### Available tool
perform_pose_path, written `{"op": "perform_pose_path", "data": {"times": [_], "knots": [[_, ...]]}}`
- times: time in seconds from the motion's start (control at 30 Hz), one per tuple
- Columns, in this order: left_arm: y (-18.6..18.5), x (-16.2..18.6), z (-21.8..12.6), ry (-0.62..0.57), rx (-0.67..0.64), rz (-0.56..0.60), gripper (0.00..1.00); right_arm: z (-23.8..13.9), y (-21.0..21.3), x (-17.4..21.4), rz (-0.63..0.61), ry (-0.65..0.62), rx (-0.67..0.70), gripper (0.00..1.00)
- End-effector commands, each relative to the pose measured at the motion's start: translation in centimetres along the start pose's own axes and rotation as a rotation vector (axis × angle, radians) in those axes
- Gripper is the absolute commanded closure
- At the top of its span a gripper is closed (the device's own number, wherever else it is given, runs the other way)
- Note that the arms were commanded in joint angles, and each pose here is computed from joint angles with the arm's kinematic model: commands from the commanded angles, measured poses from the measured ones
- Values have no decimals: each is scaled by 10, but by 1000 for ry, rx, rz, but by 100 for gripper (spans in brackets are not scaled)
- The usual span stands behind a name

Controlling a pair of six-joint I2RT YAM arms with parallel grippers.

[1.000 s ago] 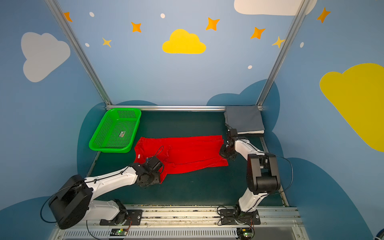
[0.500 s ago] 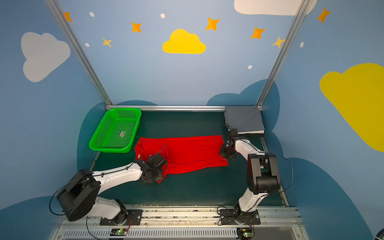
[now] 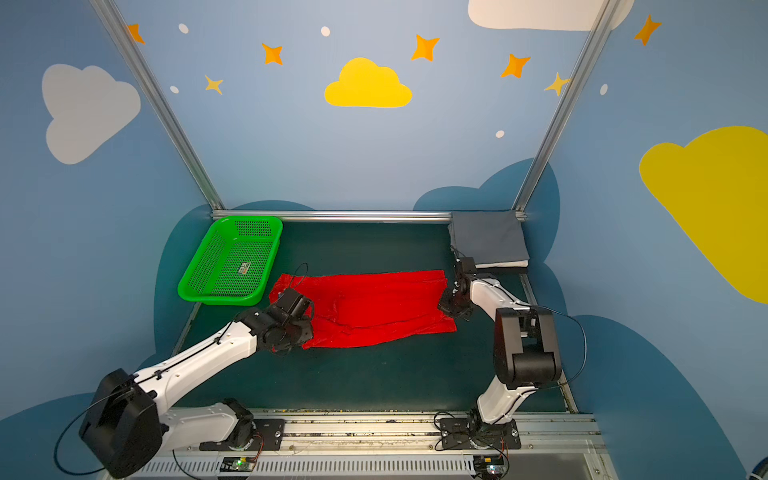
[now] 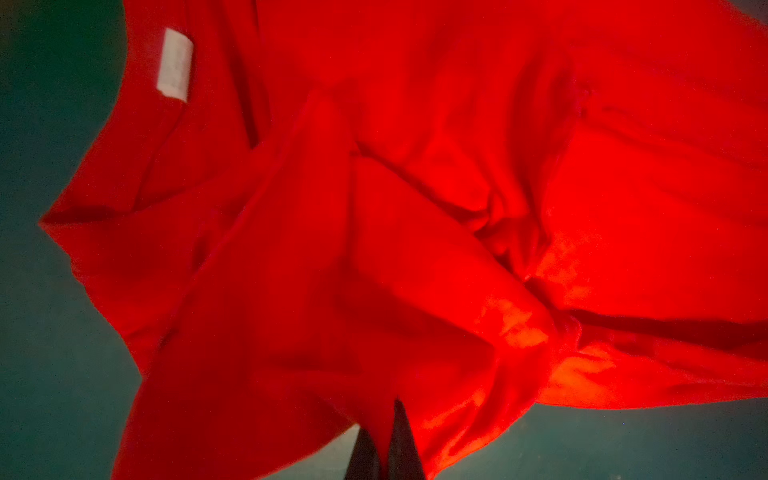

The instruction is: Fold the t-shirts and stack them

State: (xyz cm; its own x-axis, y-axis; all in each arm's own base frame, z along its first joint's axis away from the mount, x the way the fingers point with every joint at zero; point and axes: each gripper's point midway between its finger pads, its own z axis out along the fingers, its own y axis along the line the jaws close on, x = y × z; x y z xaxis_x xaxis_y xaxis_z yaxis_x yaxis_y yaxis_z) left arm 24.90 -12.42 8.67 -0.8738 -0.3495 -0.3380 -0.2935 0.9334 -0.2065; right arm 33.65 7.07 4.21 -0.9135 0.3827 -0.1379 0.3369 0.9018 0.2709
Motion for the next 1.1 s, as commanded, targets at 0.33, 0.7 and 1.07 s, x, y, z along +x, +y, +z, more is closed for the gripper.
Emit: {"op": "perform_pose_path", "data": {"times": [0.33, 0.7, 1.07], "knots": [[-17, -62, 8, -20, -14, 7, 96, -7, 13, -20, 7, -28, -21, 100], [-44, -113, 33, -33, 4, 4, 96, 2, 16, -26, -5, 20, -7, 100], [-73, -156, 60, -84, 14, 17, 47, 2, 6, -18, -13, 46, 36, 93]]}}
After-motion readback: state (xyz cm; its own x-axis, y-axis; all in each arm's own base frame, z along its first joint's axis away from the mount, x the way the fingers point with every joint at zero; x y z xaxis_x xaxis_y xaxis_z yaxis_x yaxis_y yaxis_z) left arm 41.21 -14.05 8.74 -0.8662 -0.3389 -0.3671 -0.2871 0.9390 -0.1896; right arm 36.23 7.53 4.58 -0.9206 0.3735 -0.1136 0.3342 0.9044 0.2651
